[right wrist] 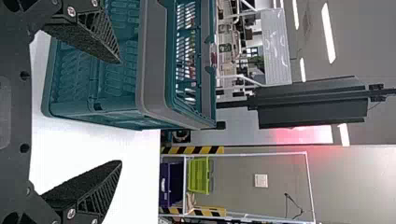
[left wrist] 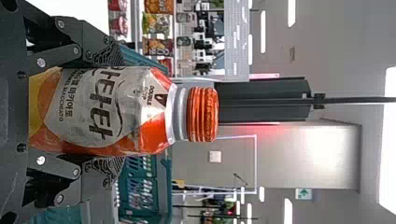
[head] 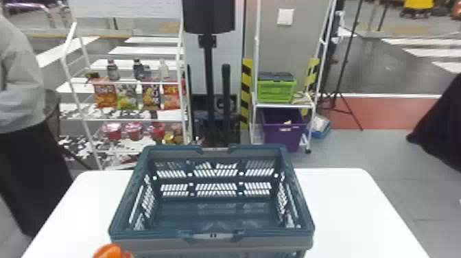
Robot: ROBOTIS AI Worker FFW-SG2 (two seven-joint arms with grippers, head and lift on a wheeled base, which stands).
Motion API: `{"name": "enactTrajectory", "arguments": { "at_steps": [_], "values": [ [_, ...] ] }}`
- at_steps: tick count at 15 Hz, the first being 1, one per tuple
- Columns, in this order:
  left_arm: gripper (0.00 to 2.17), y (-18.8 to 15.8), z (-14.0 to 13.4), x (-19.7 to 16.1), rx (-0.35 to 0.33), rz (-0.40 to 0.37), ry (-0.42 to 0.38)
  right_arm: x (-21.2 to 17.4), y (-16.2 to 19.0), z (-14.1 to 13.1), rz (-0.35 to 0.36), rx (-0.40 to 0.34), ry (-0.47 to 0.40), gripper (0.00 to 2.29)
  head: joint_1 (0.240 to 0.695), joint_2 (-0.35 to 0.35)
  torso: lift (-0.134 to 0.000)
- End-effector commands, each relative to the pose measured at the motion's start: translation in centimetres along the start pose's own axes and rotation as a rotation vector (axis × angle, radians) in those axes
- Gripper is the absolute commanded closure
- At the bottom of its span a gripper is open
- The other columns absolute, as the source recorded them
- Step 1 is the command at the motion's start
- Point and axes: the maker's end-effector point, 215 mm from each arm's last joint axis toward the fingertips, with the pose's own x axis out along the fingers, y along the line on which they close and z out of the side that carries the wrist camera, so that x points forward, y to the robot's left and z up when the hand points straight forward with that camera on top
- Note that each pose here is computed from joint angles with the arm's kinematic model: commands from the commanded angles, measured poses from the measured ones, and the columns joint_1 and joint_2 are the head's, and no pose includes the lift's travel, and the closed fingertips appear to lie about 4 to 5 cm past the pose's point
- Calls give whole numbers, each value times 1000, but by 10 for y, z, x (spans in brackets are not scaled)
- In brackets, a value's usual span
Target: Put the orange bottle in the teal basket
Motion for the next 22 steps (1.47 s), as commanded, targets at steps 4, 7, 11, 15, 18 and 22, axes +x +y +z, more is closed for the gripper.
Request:
{"name": "enactTrajectory", "arguments": {
  "at_steps": [4, 7, 11, 15, 18, 22],
  "values": [
    [620, 32, 26, 43, 56, 4, 91, 1, -6, -6, -15, 3, 9, 127, 499, 0, 0],
    [620, 45, 41, 76, 98, 7, 146, 1, -12, -9, -31, 3, 12, 127, 499, 0, 0],
    [616, 45, 39, 133, 116, -84, 277, -1, -13, -15, -47, 3, 24, 127, 499, 0, 0],
    [616, 19, 40, 194, 178, -192, 283, -6, -11, -27, -71, 5, 45, 127, 499, 0, 0],
    [616, -2, 25, 240, 243, -315, 329, -10, -13, -34, -96, 2, 60, 127, 499, 0, 0],
    [616, -37, 2, 278, 295, -504, 418, -14, -20, -40, -132, 6, 69, 127, 499, 0, 0]
  ]
}}
